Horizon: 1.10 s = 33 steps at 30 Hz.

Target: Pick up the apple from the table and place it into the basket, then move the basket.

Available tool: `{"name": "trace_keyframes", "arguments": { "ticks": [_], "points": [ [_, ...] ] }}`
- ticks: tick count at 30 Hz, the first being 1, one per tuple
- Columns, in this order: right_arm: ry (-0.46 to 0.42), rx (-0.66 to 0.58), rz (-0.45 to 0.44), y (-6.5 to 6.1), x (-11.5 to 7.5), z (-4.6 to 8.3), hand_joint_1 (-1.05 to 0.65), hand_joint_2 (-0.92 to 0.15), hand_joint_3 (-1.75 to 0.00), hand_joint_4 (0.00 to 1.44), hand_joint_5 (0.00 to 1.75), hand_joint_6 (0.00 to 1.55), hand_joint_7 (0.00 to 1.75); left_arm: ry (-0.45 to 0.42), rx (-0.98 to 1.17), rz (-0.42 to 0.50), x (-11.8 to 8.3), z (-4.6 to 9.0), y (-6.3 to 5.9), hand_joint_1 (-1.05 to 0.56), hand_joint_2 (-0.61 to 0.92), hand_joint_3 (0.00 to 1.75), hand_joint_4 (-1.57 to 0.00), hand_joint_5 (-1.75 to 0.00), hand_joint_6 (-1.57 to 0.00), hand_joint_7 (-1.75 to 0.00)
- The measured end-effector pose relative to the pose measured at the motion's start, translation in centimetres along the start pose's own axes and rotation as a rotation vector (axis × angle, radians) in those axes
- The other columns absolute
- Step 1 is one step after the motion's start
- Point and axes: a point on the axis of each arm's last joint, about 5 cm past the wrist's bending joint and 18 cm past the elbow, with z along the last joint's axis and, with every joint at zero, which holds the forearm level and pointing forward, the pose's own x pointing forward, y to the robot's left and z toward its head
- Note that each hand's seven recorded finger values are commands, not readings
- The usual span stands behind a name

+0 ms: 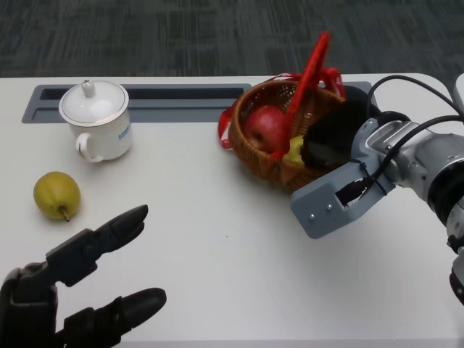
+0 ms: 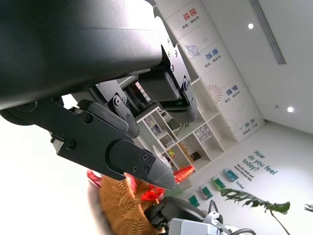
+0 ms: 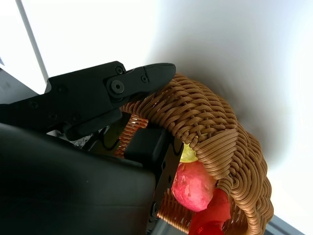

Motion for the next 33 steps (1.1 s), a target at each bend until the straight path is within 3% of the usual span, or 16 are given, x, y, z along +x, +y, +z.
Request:
{"name": "trace_keyframes", "arguments": {
  "ticks": [11, 19, 26, 33],
  "points": [
    [0.261, 0.242, -0.017, 2.2, -1.2, -2.6, -0.41, -0.92, -0.07, 1.12, 0.01, 0.98, 0.01, 0.027, 0.013, -0.011, -2.0, 1.9, 0.3, -0.46, 0.81, 0.00, -0.99, -0.01, -0.84, -0.01],
    [0.336, 0.316, -0.034, 3.3, -1.7, -3.1, -0.49, -0.90, -0.02, 1.03, 0.00, 0.88, 0.00, 0.066, 0.031, -0.021, -3.3, 3.7, 0.7, -0.46, 0.80, 0.00, -1.00, -0.01, -0.85, 0.00],
    [0.304, 0.390, -0.035, 3.8, -1.8, -2.9, -0.63, -0.79, 0.00, 0.54, 0.00, 0.50, 0.00, 0.070, 0.033, -0.036, -2.4, 3.2, 0.6, -0.48, 0.79, 0.00, -0.98, 0.00, -0.84, 0.00],
    [0.248, 0.438, -0.015, 3.7, -1.7, -2.7, -0.81, -0.77, 0.00, 0.27, 0.00, 0.25, 0.00, 0.024, 0.037, -0.061, -0.6, 2.0, 0.6, -0.49, 0.78, 0.00, -0.97, 0.00, -0.84, 0.00]
  ]
}}
